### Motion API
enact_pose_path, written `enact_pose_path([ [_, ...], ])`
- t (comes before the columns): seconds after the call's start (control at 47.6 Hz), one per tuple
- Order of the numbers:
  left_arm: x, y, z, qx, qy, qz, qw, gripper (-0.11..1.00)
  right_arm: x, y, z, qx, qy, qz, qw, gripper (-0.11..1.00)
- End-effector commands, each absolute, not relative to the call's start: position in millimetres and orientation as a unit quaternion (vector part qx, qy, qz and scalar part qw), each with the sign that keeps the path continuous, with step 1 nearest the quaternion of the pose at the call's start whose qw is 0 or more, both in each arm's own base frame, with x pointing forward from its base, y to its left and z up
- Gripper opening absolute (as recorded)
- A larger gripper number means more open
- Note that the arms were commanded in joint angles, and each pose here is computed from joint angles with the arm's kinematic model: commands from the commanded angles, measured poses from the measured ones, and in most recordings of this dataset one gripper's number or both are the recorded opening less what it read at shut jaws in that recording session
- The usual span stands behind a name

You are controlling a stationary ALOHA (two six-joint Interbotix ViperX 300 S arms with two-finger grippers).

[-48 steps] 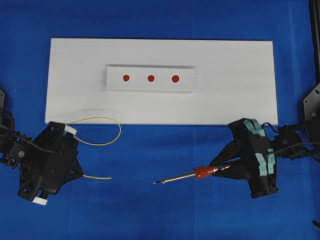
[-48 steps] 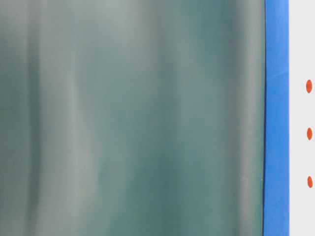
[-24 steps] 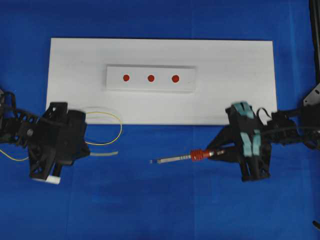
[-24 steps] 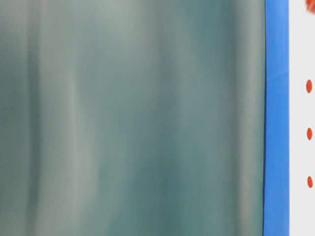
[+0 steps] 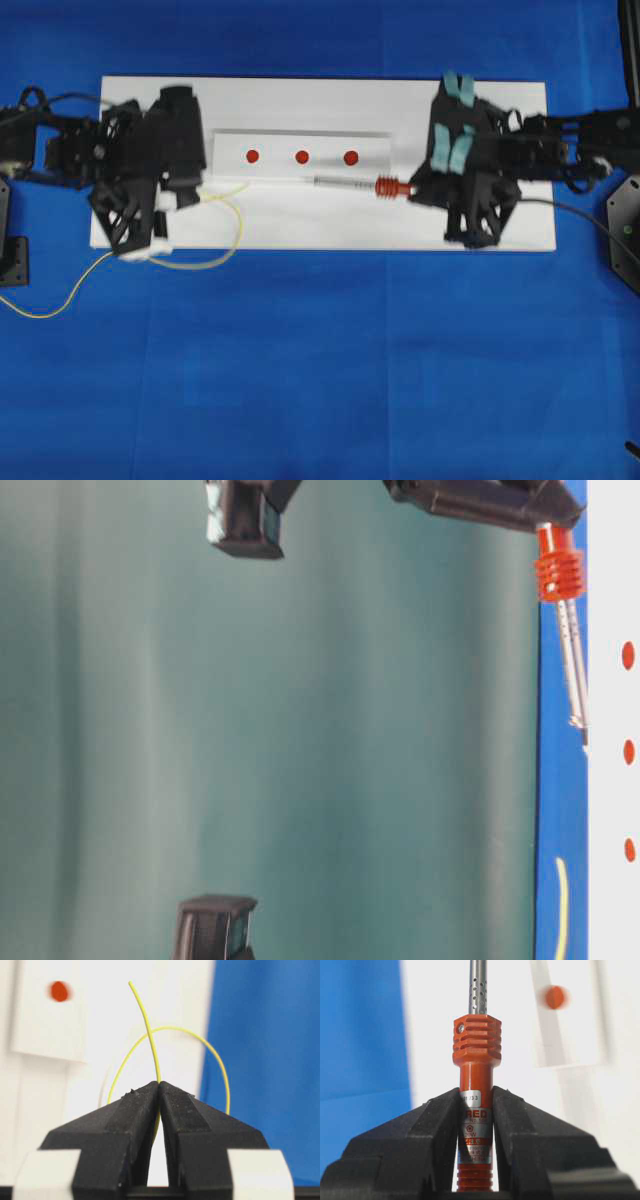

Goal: Touch the tip of the soldering iron to the tip of the solder at the mark.
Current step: 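Lift both tools and carry them up over the red-dot strip, then lower the solder tip onto the left red dot, bring iron tip toward it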

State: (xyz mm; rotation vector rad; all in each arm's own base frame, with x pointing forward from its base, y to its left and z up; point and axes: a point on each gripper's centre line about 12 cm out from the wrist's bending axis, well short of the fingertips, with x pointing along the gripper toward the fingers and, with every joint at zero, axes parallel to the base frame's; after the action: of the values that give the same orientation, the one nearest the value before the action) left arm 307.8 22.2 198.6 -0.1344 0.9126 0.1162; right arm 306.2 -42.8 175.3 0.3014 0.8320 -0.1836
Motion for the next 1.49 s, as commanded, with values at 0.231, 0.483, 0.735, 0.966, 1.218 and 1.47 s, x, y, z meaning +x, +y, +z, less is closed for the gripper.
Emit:
enact_pose_path([
  [0.231,317.7,47.8,210.3,-0.057,0.435,0.08,0.895,0.03,317.9,-67.1,191.8,0.125,0.394,-0.108,0.904,0.06],
  [0.483,318.0,47.8,210.8,-0.058,0.434,0.08,0.896,0.03,318.1,-67.1,191.6,0.126,0.395,-0.108,0.903,0.06],
  [0.735,316.3,47.6,209.6,-0.061,0.436,0.082,0.894,0.03,318.8,-67.3,192.6,0.128,0.394,-0.109,0.904,0.06],
  [0.966,311.0,46.8,196.9,-0.066,0.452,0.084,0.886,0.03,322.2,-68.1,194.9,0.127,0.39,-0.109,0.905,0.06],
  [1.218,320.2,49.1,173.5,-0.075,0.47,0.088,0.875,0.03,327.5,-69.3,194.9,0.125,0.391,-0.108,0.905,0.06],
  [1.47,324.4,56.9,162.5,-0.08,0.475,0.098,0.871,0.03,327.6,-68.8,194.9,0.125,0.391,-0.107,0.905,0.06],
])
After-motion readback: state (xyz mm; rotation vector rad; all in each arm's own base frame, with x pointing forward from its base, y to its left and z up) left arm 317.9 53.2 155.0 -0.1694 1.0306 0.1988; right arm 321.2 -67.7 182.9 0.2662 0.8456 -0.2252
